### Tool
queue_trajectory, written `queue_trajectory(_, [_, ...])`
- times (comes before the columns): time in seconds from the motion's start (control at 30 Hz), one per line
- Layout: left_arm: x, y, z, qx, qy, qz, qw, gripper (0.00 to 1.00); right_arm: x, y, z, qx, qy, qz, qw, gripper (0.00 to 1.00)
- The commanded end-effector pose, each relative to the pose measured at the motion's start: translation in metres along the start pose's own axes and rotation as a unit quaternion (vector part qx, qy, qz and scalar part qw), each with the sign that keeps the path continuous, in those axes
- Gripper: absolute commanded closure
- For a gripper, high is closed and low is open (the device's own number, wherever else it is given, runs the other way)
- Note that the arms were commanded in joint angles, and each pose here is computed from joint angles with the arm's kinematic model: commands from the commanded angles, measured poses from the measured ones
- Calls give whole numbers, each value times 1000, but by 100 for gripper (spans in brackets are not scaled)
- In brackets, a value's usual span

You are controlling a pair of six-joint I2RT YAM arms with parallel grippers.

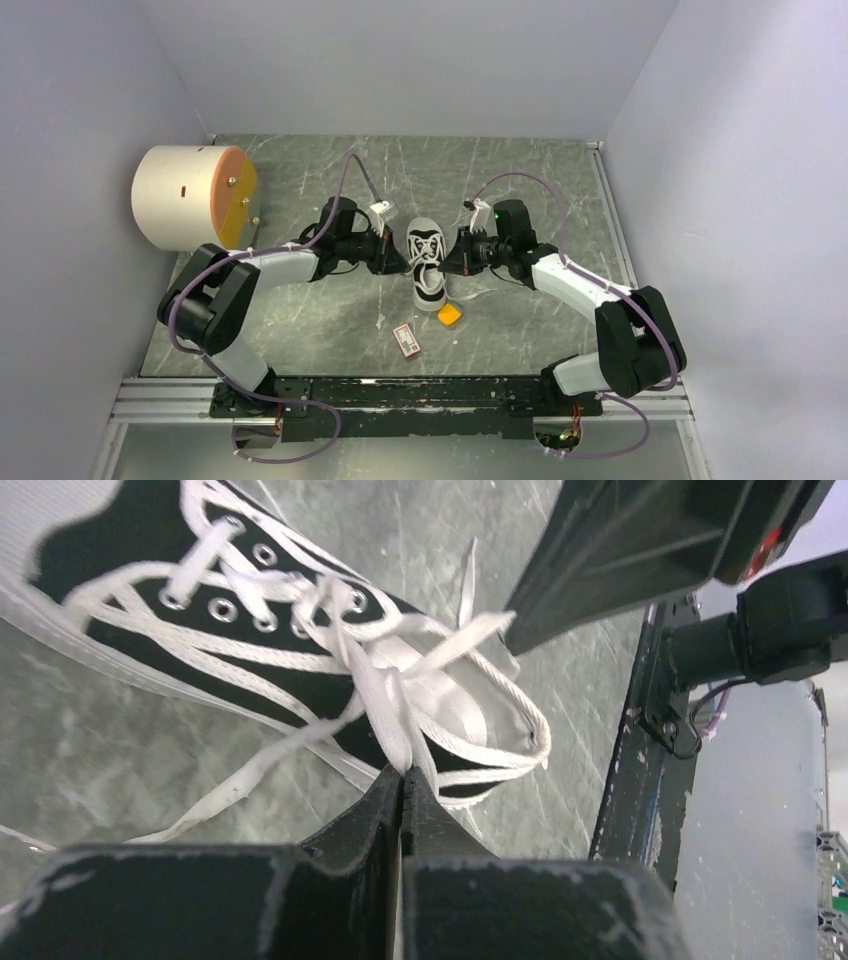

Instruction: Tie the shoes

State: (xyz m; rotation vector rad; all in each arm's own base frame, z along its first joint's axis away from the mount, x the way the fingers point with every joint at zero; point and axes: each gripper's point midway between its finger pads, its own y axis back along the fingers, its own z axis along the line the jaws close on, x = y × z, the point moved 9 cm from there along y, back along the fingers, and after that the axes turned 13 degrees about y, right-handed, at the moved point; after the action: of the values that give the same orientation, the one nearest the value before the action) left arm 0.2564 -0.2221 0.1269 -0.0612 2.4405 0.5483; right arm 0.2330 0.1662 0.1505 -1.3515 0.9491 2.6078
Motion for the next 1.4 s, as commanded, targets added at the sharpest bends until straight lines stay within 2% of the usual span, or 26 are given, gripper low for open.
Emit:
queue_trajectory(0.0, [12,-1,-9,-24,-20,18,999,95,-4,-5,-1,18,-35,-6,999,100])
queue_trajectory(0.17, [10,3,-10,-70,-33,27,997,94,-9,-10,-4,12,-19,1,1000,100])
queue_trajectory(0.23, [4,6,-13,-79,-46,28,995,83,-2,-11,-6,12,-15,13,1000,100])
queue_trajectory(0.37, [-14,14,-21,-103,-84,15,991,68,0,-10,-3,5,1,-13,1000,100])
queue_trajectory(0.47, [-32,21,-28,-118,-117,8,986,58,1,-12,-2,3,3,-6,1000,100])
queue_trajectory(0.5, [-38,21,-30,-117,-127,6,985,50,2,-13,-3,4,5,-1,1000,100])
queue_trajectory(0.53, [-45,19,-32,-108,-135,3,985,37,2,-13,-3,3,6,1,1000,100])
queue_trajectory(0.6, [-56,10,-32,-94,-138,12,986,26,4,-13,-3,3,6,0,1000,100])
queue_trajectory(0.67, [-66,-1,-28,-93,-128,28,987,27,5,-13,-3,4,8,1,1000,100])
queue_trajectory(0.8, [-77,-22,-12,-100,-113,54,987,38,5,-15,-5,2,7,3,1000,100])
queue_trajectory(0.87, [-80,-29,-8,-91,-117,54,988,39,5,-16,-5,1,7,1,1000,100])
queue_trajectory(1.17, [-66,-46,8,-66,-86,100,989,47,4,-17,-5,3,1,-8,1000,100])
queue_trajectory(1.37, [-60,-52,10,-40,-71,119,990,59,3,-18,-5,7,-1,-8,1000,100])
